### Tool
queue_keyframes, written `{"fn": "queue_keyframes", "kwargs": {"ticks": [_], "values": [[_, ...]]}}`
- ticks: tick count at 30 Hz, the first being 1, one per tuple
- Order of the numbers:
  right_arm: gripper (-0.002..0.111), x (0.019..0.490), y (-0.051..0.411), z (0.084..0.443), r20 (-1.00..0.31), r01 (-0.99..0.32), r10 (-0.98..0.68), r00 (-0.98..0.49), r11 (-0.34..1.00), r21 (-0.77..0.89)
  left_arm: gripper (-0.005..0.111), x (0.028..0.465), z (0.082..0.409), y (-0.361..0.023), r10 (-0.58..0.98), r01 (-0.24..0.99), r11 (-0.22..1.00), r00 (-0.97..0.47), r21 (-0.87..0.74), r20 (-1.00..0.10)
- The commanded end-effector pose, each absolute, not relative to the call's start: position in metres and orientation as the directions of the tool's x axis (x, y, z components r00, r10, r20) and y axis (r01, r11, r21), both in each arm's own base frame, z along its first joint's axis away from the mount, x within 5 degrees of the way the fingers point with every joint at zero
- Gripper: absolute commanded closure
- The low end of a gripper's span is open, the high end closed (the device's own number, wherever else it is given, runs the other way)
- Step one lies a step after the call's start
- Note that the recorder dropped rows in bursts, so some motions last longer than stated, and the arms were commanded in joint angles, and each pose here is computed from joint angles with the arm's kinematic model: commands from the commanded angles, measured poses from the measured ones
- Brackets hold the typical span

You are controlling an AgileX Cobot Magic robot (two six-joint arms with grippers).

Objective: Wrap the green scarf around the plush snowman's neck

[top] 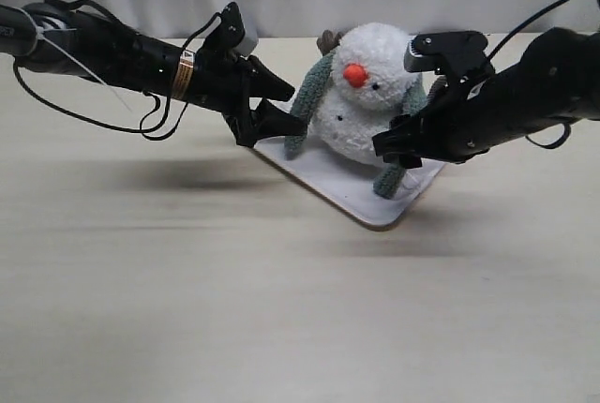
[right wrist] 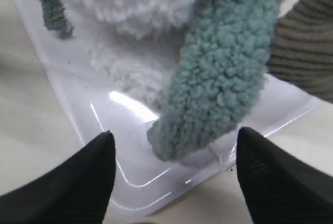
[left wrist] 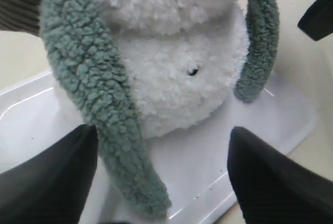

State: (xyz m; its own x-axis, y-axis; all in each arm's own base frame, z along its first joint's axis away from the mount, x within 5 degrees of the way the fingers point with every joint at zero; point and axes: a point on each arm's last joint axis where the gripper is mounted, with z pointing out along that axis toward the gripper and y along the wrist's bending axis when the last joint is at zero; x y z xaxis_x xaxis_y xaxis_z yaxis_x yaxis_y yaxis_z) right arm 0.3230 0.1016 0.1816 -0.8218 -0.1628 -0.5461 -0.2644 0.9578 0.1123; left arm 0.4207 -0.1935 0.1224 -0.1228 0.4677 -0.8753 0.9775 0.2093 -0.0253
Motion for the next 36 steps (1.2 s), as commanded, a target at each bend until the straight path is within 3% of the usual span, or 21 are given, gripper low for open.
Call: {"fn": "queue_keyframes", "kwargs": {"ticks": [1,11,16,18,23,29,36], "values": [[0.054,0.333,0.103,0.166,-0.570,-0.238,-0.135,-0.810,0.965,0.110,0.041,0.428,0.120,-0.193,0.452,0.959,0.285,-0.126,0.009,-0.883],[0.104,0.335,0.103,0.163,-0.578,-0.247,-0.146,-0.803,0.964,0.100,0.041,0.424,0.085,-0.211,0.486,0.967,0.234,-0.029,0.098,-0.874],[0.104,0.328,0.119,0.162,-0.558,-0.290,-0.177,-0.811,0.950,0.120,0.042,0.423,0.084,-0.214,0.477,0.967,0.237,-0.033,0.092,-0.878],[0.104,0.324,0.129,0.162,-0.558,-0.312,-0.188,-0.808,0.940,0.135,0.048,0.422,0.086,-0.215,0.464,0.971,0.223,-0.029,0.085,-0.885],[0.104,0.319,0.151,0.165,-0.605,-0.371,-0.226,-0.763,0.920,0.125,0.078,0.416,0.088,-0.218,0.431,0.985,0.157,-0.007,0.068,-0.902],[0.104,0.328,0.149,0.171,-0.686,-0.305,-0.131,-0.716,0.942,0.139,0.107,0.405,0.085,-0.221,0.464,0.998,0.056,-0.003,0.026,-0.886],[0.104,0.330,0.149,0.173,-0.695,-0.273,-0.088,-0.713,0.948,0.161,0.107,0.392,0.086,-0.240,0.456,0.995,0.041,-0.103,-0.095,-0.884]]}}
